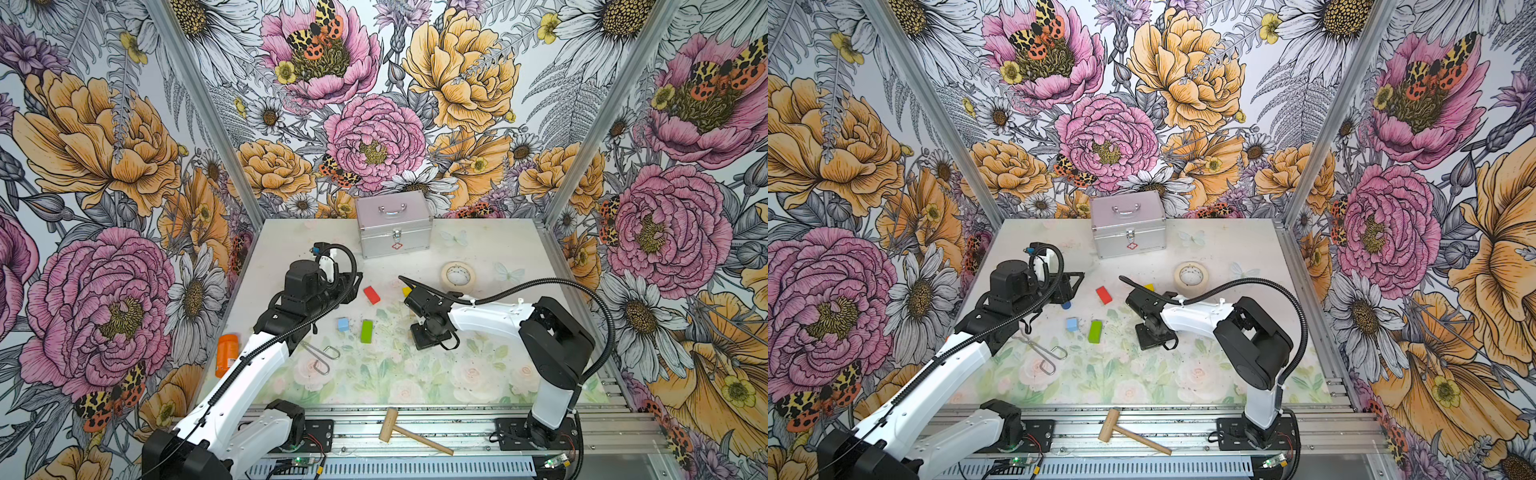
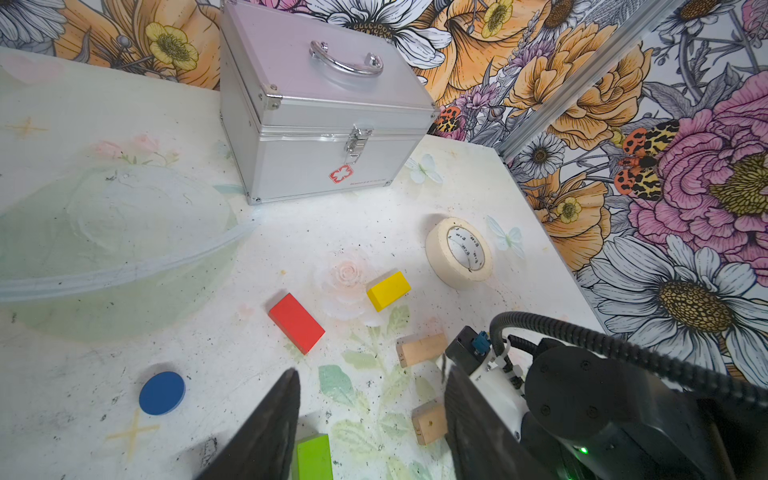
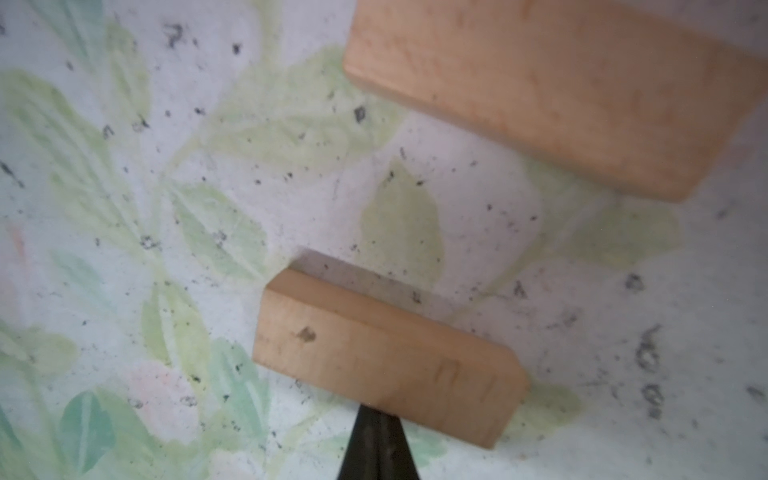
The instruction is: Build the wood block tower
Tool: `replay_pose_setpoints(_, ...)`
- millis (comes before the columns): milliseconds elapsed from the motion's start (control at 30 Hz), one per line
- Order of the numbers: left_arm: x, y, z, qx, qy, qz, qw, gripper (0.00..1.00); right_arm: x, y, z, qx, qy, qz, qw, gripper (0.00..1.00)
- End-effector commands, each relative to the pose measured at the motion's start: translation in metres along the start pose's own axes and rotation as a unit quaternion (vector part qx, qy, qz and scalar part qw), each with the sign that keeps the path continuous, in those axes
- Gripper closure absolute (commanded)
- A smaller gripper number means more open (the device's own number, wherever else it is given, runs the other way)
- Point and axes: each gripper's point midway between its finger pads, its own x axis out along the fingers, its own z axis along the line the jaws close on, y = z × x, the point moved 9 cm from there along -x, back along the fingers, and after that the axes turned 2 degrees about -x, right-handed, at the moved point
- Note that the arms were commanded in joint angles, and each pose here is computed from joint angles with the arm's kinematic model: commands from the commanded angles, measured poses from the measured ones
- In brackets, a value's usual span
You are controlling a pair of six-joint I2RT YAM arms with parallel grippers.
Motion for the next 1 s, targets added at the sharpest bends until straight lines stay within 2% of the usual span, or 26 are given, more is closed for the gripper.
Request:
replay_pose_setpoints(0,0.002,-0.001,-0.002,-0.002,0.012,-0.003,1.000,0.43,0.002,-0.012,0.004,-0.002,-0.010,-0.015,1.000,1.00)
replay_pose_setpoints(433,0.002,-0.001,-0.002,-0.001,0.011,-0.001,1.000,0.43,0.006,-0.019,0.003,0.016,-0.004,-0.026,1.000,1.00)
replay_pose_setpoints(533,0.002,-0.001,-0.002,-0.002,0.011,-0.001,1.000,0.43,0.006,-0.025,-0.009,0.036,0.002,-0.029,0.999,1.00)
replay_pose_setpoints(967,0.005,0.001,-0.002,-0.004,0.012,0.004,1.000,0.43,0.005,-0.030,-0.012,0.035,-0.008,-0.032,0.999,1.00)
